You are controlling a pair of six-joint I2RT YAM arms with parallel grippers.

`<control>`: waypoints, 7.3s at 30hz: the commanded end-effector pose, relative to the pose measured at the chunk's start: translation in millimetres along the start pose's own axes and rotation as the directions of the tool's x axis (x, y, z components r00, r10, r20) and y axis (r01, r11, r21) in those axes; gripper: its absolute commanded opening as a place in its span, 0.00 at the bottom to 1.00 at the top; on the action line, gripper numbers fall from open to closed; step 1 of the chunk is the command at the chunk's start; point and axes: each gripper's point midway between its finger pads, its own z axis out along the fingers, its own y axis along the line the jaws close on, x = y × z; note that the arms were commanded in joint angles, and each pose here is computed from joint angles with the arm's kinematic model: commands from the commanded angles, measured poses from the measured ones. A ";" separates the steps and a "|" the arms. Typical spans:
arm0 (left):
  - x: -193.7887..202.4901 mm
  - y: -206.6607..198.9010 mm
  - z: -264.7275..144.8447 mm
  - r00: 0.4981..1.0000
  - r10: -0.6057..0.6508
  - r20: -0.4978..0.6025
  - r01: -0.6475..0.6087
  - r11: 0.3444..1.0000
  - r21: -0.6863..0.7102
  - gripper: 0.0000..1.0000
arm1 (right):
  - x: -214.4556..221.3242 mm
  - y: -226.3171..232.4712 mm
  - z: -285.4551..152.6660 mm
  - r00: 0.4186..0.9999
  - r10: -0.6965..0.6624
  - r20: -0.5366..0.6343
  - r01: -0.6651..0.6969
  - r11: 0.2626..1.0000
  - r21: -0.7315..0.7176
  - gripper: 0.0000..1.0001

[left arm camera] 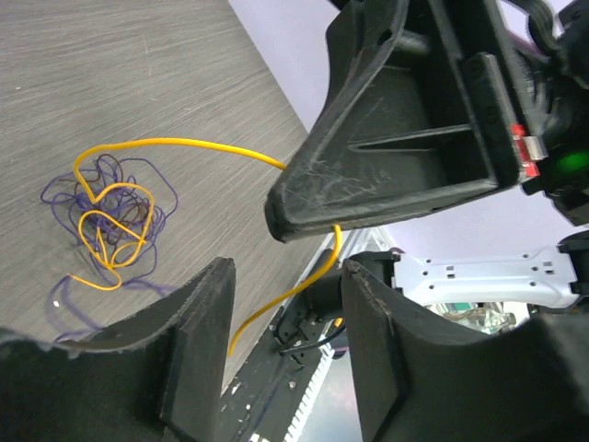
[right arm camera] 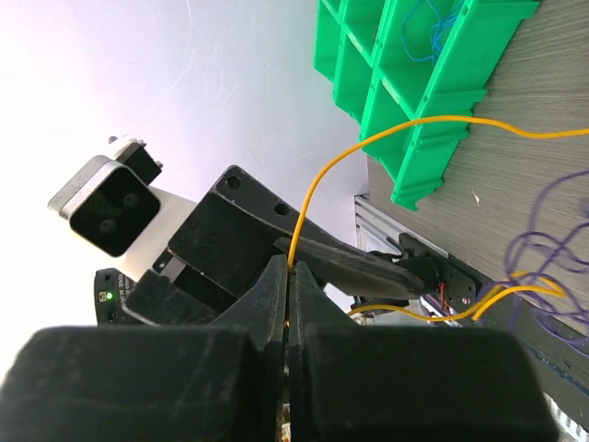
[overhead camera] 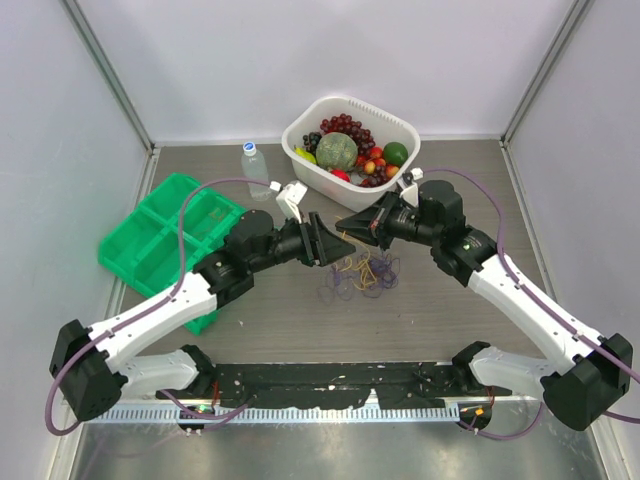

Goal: Untangle the cables

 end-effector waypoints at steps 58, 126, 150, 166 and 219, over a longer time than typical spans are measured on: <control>-175.3 -133.8 -111.9 0.960 0.086 0.267 -0.061 0.993 -0.100 0.00 | -68.9 -323.0 -51.9 0.945 -0.326 0.004 0.182 0.538 0.823 0.01; -114.2 144.3 -212.3 0.954 0.248 0.167 0.083 0.316 -0.945 0.00 | -81.0 -239.1 -10.5 0.873 -0.397 -0.283 0.485 0.649 0.586 0.53; 22.8 259.8 -232.3 0.782 -0.223 0.582 0.584 -0.066 -0.809 0.19 | -78.9 -235.6 -27.6 0.872 -0.440 -0.212 0.470 0.639 0.609 0.53; -10.8 169.2 -190.6 0.841 -0.316 0.439 0.541 0.511 -0.668 0.71 | -103.8 -267.6 -47.5 0.845 -0.471 -0.254 0.479 0.455 0.750 0.54; 105.6 132.2 69.1 0.803 -0.540 -0.251 0.262 0.698 -0.666 0.30 | -76.0 -217.1 -52.3 0.842 -0.538 0.035 0.355 0.603 0.714 0.38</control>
